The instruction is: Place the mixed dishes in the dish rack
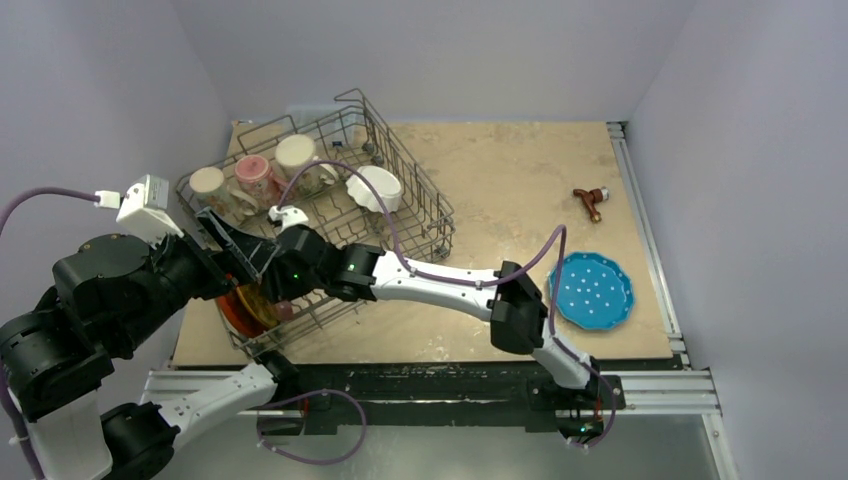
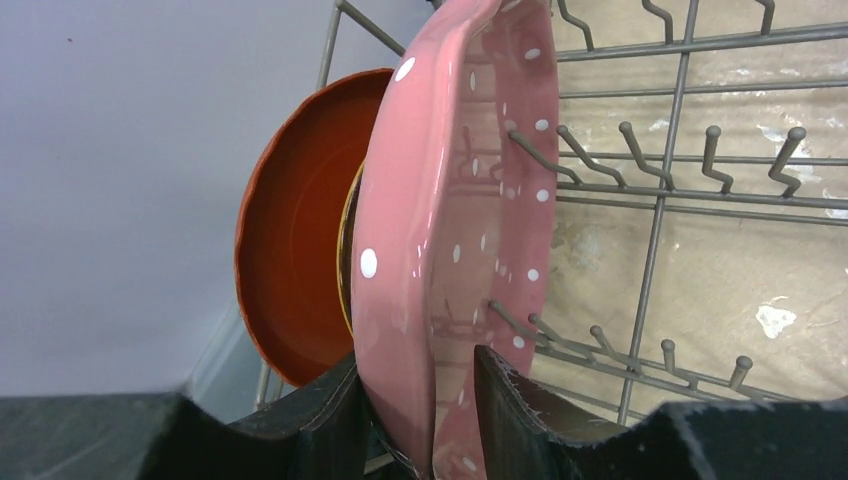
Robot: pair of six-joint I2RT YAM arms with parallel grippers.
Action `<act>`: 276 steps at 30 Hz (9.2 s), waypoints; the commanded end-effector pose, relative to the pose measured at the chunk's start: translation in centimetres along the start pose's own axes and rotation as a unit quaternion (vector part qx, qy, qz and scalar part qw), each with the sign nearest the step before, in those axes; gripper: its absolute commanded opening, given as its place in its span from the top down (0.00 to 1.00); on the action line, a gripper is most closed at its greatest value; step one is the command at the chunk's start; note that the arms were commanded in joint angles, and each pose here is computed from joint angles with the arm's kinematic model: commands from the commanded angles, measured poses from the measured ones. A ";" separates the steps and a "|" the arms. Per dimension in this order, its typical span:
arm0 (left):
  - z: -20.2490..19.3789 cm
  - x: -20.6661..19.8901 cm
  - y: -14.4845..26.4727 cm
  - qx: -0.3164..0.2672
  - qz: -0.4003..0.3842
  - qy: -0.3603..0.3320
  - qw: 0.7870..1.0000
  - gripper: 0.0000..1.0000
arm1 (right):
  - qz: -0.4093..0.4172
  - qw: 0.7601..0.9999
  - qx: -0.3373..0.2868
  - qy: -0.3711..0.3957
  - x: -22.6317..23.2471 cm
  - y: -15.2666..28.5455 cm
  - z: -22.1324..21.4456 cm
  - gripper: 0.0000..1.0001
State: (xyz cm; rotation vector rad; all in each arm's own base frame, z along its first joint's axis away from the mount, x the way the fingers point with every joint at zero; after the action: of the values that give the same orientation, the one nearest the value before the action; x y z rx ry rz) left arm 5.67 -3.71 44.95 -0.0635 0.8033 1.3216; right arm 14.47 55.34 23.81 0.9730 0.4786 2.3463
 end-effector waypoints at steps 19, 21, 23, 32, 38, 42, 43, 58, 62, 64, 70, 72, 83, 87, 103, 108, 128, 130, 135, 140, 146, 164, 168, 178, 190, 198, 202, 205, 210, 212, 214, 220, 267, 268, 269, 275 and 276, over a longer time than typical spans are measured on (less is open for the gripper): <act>1.1 -0.5 0.1 -0.025 -0.012 -0.029 0.999 0.15 | 0.047 0.993 -0.086 0.063 4.4 3.4 5.5 0.23; 1.1 -0.6 0.0 -0.025 -0.014 -0.030 0.999 0.15 | 0.042 0.993 -0.093 0.066 4.5 3.9 5.9 0.19; 1.3 -0.9 -0.2 -0.026 -0.018 -0.031 0.999 0.15 | 0.044 0.992 -0.096 0.072 4.7 4.6 6.3 0.13; 2.7 -1.6 -0.4 -0.059 -0.017 -0.036 0.997 0.15 | 0.009 0.983 -0.157 0.094 2.3 10.8 11.3 0.01; 3.5 -2.0 -1.4 -0.084 -0.005 -0.033 0.996 0.15 | -0.097 0.968 -0.209 0.095 -5.9 17.6 14.5 0.01; 3.5 -2.9 -2.7 -0.085 -0.011 -0.030 0.996 0.15 | -0.186 0.934 -0.279 0.123 -11.0 24.3 15.8 0.01; 3.4 -3.0 -3.1 -0.086 -0.015 -0.031 0.996 0.15 | -0.208 0.924 -0.297 0.126 -12.3 25.8 15.9 0.01; 2.0 -7.9 -10.8 -0.042 -0.070 -0.032 0.996 0.15 | -0.513 0.800 -0.282 -0.133 -30.9 39.2 5.1 0.02; 2.2 -9.3 -12.6 -0.026 -0.079 -0.071 0.994 0.15 | -0.522 0.804 -0.167 -0.231 -35.9 37.1 0.9 0.03; 2.5 -9.8 -13.4 -0.027 -0.085 -0.085 0.992 0.15 | -0.518 0.808 -0.113 -0.258 -37.0 35.6 -0.3 0.03; 3.1 -10.6 -15.8 0.002 -0.103 -0.060 0.993 0.15 | -0.503 0.806 -0.053 -0.307 -38.5 32.7 -1.2 0.02; 3.1 -10.6 -16.0 0.011 -0.108 -0.054 0.993 0.15 | -0.506 0.796 -0.043 -0.330 -39.7 32.2 -2.5 0.03; 2.7 -7.8 -14.5 0.009 -0.078 -0.042 0.996 0.15 | -0.509 0.782 0.002 -0.360 -45.3 28.7 -6.2 0.15; 2.5 -7.7 -14.0 0.013 -0.080 -0.036 0.996 0.15 | -0.516 0.778 0.017 -0.357 -46.4 27.9 -7.0 0.22; 0.6 -6.2 -11.8 0.030 -0.082 0.008 0.996 0.16 | -0.521 0.805 -0.006 -0.284 -46.4 29.1 -6.0 0.82; 0.5 -6.0 -11.2 0.028 -0.082 0.012 0.996 0.17 | -0.446 0.858 -0.029 -0.254 -44.3 29.2 -3.4 1.00; -0.4 -6.0 -11.1 0.052 -0.096 0.020 0.994 0.17 | -0.248 0.942 -0.113 -0.195 -37.2 30.8 2.8 1.00; -0.4 -6.0 -11.3 0.055 -0.096 0.020 0.994 0.17 | -0.239 0.943 -0.136 -0.187 -36.2 31.6 3.8 1.00; -0.5 -6.3 -11.7 0.064 -0.101 0.020 0.993 0.17 | -0.227 0.932 -0.184 -0.212 -34.5 33.1 5.8 1.00; -0.6 -6.4 -11.9 0.069 -0.102 0.020 0.992 0.17 | -0.241 0.919 -0.224 -0.218 -33.8 34.4 6.9 1.00; -0.9 -6.3 -12.0 0.076 -0.101 0.022 0.992 0.17 | -0.277 0.913 -0.219 -0.205 -34.5 34.7 6.4 1.00; -9.0 -13.7 -15.7 0.202 -0.224 -0.169 0.938 0.19 | -0.201 0.904 -0.217 -0.307 -32.2 34.3 6.8 1.00; -13.7 -15.8 -17.9 0.162 -0.231 -0.272 0.920 0.17 | -0.203 0.888 -0.243 -0.333 -31.4 35.2 7.5 1.00; -22.2 -19.5 -25.4 0.152 -0.226 -0.286 0.919 0.12 | -0.185 0.870 -0.242 -0.389 -30.4 35.6 8.0 1.00; -26.7 -21.1 -30.5 0.175 -0.176 -0.276 0.929 0.15 | -0.178 0.859 -0.241 -0.416 -30.5 35.3 7.4 1.00; -27.1 -21.2 -31.8 0.161 -0.139 -0.273 0.938 0.26 | -0.168 0.845 -0.246 -0.444 -30.1 35.4 6.7 1.00; -27.1 -21.2 -32.2 0.153 -0.124 -0.280 0.940 0.33 | -0.171 0.834 -0.251 -0.460 -29.9 35.7 6.8 1.00; -26.9 -21.3 -32.3 0.139 -0.111 -0.288 0.941 0.36 | -0.176 0.822 -0.252 -0.479 -29.8 35.9 6.7 1.00; -26.6 -21.9 -32.2 0.118 -0.107 -0.303 0.940 0.42 | -0.183 0.799 -0.257 -0.512 -29.9 36.0 6.2 1.00; -26.6 -21.9 -32.0 0.114 -0.107 -0.309 0.938 0.48 | -0.187 0.791 -0.263 -0.520 -30.0 36.1 6.1 1.00; -26.5 -21.9 -32.0 0.112 -0.106 -0.316 0.936 0.54 | -0.190 0.782 -0.271 -0.529 -30.0 36.3 6.2 1.00; -26.6 -21.9 -32.1 0.119 -0.107 -0.339 0.927 0.92 | -0.191 0.763 -0.276 -0.553 -30.0 36.3 6.1 1.00; -24.7 -22.8 -28.6 0.034 -0.189 -0.434 0.880 1.00 | -0.309 0.746 -0.019 -0.590 -35.5 30.1 0.4 0.49; -24.6 -22.9 -28.5 0.036 -0.192 -0.434 0.880 1.00 | -0.306 0.746 -0.022 -0.592 -35.4 30.1 0.4 0.59; -24.5 -22.9 -28.4 0.037 -0.196 -0.434 0.879 1.00 | -0.304 0.745 -0.024 -0.594 -35.4 30.1 0.3 0.72; -24.2 -22.9 -27.2 0.068 -0.209 -0.423 0.879 0.91 | -0.305 0.737 -0.057 -0.600 -34.9 30.9 0.4 1.00; -24.1 -22.9 -26.9 0.072 -0.212 -0.420 0.880 0.84 | -0.305 0.737 -0.063 -0.599 -34.7 31.1 0.4 1.00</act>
State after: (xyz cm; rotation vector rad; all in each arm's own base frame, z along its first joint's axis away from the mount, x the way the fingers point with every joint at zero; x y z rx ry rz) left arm 17.30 -41.96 22.19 0.6456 0.0180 0.7700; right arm 23.64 10.17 20.31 1.7485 0.1342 0.7125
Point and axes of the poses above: each gripper's point midway between its finger pads, its own y axis back along the fingers, its own x axis along the line the jaws close on, z = x × y, the point moved 7 cm from there along y, back along the fingers
